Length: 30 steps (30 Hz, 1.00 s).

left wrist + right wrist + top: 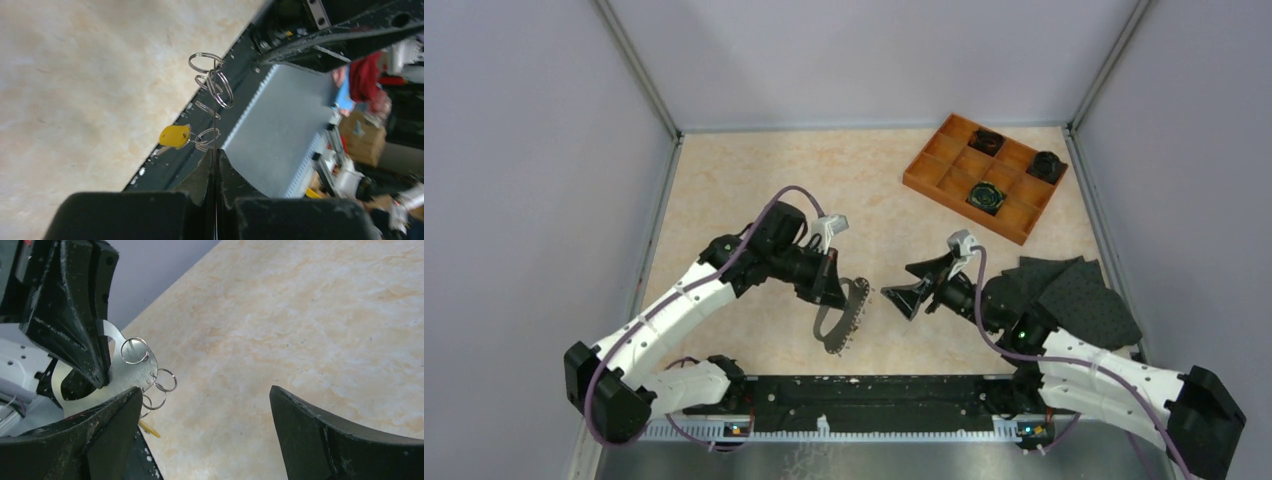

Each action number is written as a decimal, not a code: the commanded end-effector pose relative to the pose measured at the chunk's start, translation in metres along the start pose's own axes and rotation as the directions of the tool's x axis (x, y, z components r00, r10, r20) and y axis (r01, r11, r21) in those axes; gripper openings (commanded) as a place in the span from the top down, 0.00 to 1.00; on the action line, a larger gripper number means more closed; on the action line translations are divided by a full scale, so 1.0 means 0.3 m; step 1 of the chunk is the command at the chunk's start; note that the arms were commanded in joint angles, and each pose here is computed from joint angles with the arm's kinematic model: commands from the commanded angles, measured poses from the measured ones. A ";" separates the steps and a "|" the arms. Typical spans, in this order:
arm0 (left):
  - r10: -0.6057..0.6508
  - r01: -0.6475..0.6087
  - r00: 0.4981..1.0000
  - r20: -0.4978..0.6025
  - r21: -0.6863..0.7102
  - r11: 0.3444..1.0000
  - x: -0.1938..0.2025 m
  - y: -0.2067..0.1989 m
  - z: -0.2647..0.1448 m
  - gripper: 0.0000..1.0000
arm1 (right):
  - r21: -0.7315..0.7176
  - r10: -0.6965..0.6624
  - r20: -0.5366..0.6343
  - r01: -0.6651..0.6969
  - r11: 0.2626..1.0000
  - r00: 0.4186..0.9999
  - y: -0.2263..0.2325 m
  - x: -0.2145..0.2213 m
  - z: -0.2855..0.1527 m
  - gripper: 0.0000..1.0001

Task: Remove the keys from the keyring

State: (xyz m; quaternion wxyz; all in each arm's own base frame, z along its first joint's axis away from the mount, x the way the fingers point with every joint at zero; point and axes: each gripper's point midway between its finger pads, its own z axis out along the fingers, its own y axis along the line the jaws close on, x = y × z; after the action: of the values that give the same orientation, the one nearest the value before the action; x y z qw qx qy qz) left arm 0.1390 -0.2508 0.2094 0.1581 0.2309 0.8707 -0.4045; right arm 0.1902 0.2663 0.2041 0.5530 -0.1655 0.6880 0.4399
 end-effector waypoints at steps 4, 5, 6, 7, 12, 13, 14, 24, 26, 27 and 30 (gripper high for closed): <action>-0.060 0.102 0.990 -0.129 0.356 0.929 0.043 -0.130 -0.037 1.00 | -0.237 0.022 0.154 0.016 0.971 0.988 0.123 -0.034 -0.106 0.07; -0.070 0.116 0.989 -0.132 0.384 0.916 0.034 -0.135 -0.045 1.00 | -0.251 0.014 0.161 0.028 0.968 0.987 0.128 -0.031 -0.118 0.08; -0.080 0.131 0.987 -0.140 0.412 0.902 0.029 -0.144 -0.052 1.00 | -0.268 0.003 0.170 0.043 0.963 0.985 0.137 -0.032 -0.130 0.10; -0.090 0.147 0.985 -0.147 0.442 0.885 0.023 -0.151 -0.060 1.00 | -0.287 -0.007 0.185 0.061 0.956 0.983 0.147 -0.033 -0.143 0.13; -0.130 0.209 0.974 -0.185 0.522 0.827 -0.003 -0.182 -0.086 1.00 | -0.399 -0.066 0.242 0.161 0.903 0.968 0.234 -0.017 -0.198 0.24; -0.129 0.209 0.974 -0.183 0.529 0.823 -0.011 -0.189 -0.090 1.00 | -0.401 -0.090 0.247 0.186 0.897 0.965 0.248 -0.013 -0.198 0.24; -0.130 0.208 0.975 -0.181 0.536 0.818 -0.019 -0.197 -0.096 1.00 | -0.397 -0.126 0.254 0.223 0.891 0.959 0.261 -0.010 -0.196 0.24; -0.086 0.146 0.988 -0.126 0.611 0.778 -0.075 -0.274 -0.163 1.00 | -0.336 -0.249 0.225 0.314 0.888 0.942 0.294 0.029 -0.139 0.23; -0.079 0.138 0.989 -0.123 0.618 0.774 -0.081 -0.286 -0.175 1.00 | -0.328 -0.277 0.207 0.334 0.884 0.938 0.302 0.019 -0.117 0.24; -0.079 0.137 0.989 -0.122 0.619 0.773 -0.086 -0.291 -0.179 1.00 | -0.326 -0.288 0.204 0.342 0.881 0.936 0.306 0.015 -0.109 0.25; -0.074 0.132 0.990 -0.118 0.622 0.772 -0.097 -0.304 -0.191 1.00 | -0.331 -0.274 0.231 0.340 0.880 0.933 0.321 -0.009 -0.105 0.25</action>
State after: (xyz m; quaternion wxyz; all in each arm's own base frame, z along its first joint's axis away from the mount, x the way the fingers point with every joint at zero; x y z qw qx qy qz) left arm 0.1144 -0.2680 0.2828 -0.0046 0.2123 0.7299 -0.6497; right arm 0.1002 0.2913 0.2062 0.5962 -0.3467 0.5474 0.4741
